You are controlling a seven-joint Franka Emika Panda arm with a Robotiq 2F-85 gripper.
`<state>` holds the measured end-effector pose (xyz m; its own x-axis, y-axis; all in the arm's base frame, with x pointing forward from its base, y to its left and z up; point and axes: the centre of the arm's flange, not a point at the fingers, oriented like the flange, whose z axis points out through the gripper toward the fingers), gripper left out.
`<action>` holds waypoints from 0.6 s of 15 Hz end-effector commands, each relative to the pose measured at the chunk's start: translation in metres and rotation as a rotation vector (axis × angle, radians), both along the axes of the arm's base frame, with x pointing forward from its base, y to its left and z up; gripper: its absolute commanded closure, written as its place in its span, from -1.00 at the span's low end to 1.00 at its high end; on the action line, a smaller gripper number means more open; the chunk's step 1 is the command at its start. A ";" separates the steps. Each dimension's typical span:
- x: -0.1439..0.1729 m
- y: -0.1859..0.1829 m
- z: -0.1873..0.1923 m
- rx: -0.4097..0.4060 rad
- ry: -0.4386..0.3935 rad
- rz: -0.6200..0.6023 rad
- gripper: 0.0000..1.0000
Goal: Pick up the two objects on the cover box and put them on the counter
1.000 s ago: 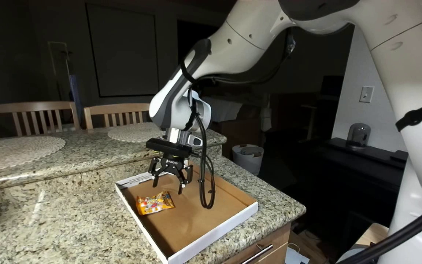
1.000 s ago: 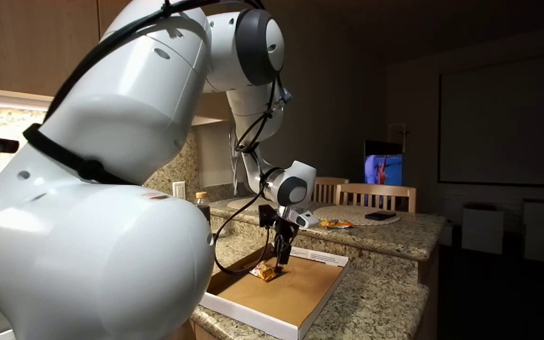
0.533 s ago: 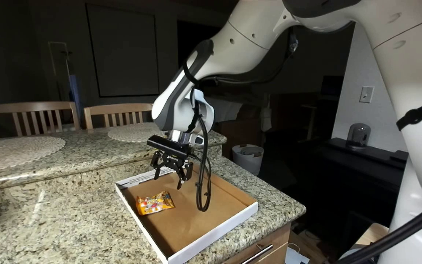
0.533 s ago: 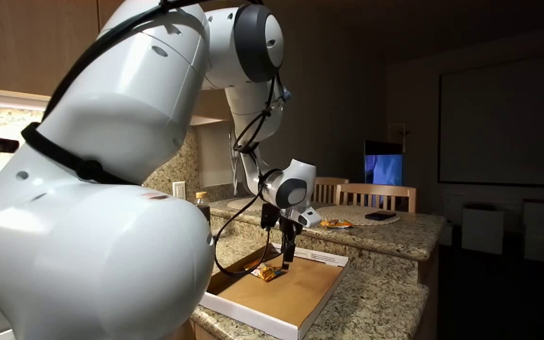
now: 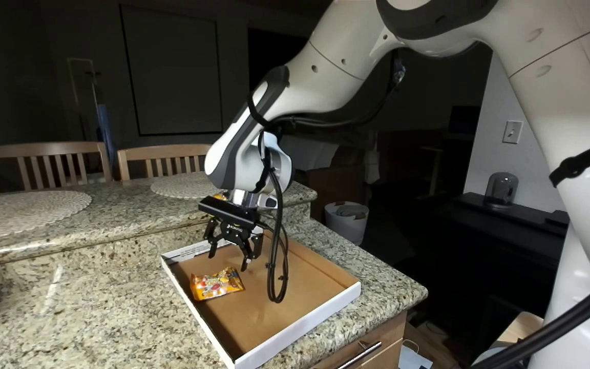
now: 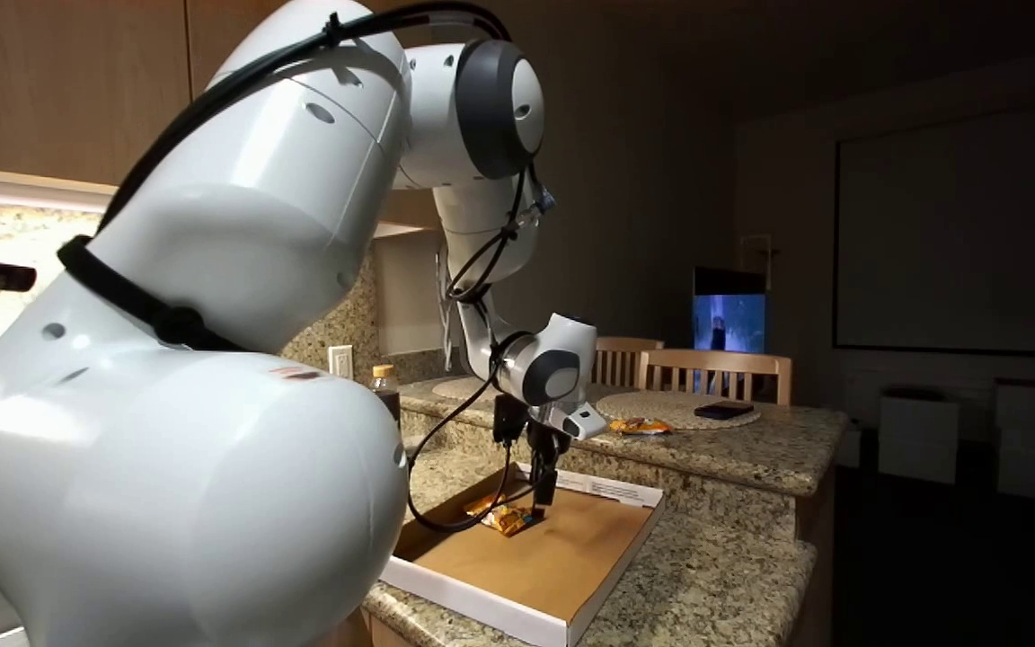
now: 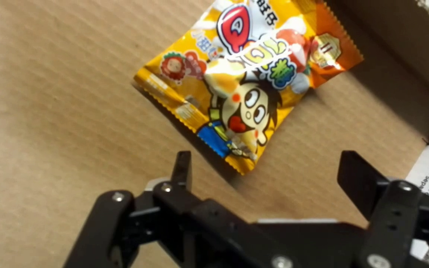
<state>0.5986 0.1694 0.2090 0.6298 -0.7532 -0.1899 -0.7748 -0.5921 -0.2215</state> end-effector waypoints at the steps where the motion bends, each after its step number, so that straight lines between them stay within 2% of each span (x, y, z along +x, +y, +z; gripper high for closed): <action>1: 0.022 -0.001 -0.013 0.008 0.050 -0.004 -1.00; 3: 0.030 -0.006 -0.021 0.010 0.109 -0.006 -1.00; 4: 0.032 -0.009 -0.023 0.017 0.129 -0.005 -0.50; 5: 0.034 -0.012 -0.023 0.022 0.144 -0.004 -0.47; 9: 0.034 -0.015 -0.013 0.026 0.163 0.003 0.06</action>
<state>0.6280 0.1544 0.1913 0.6018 -0.7399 -0.3006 -0.7942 -0.5941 -0.1276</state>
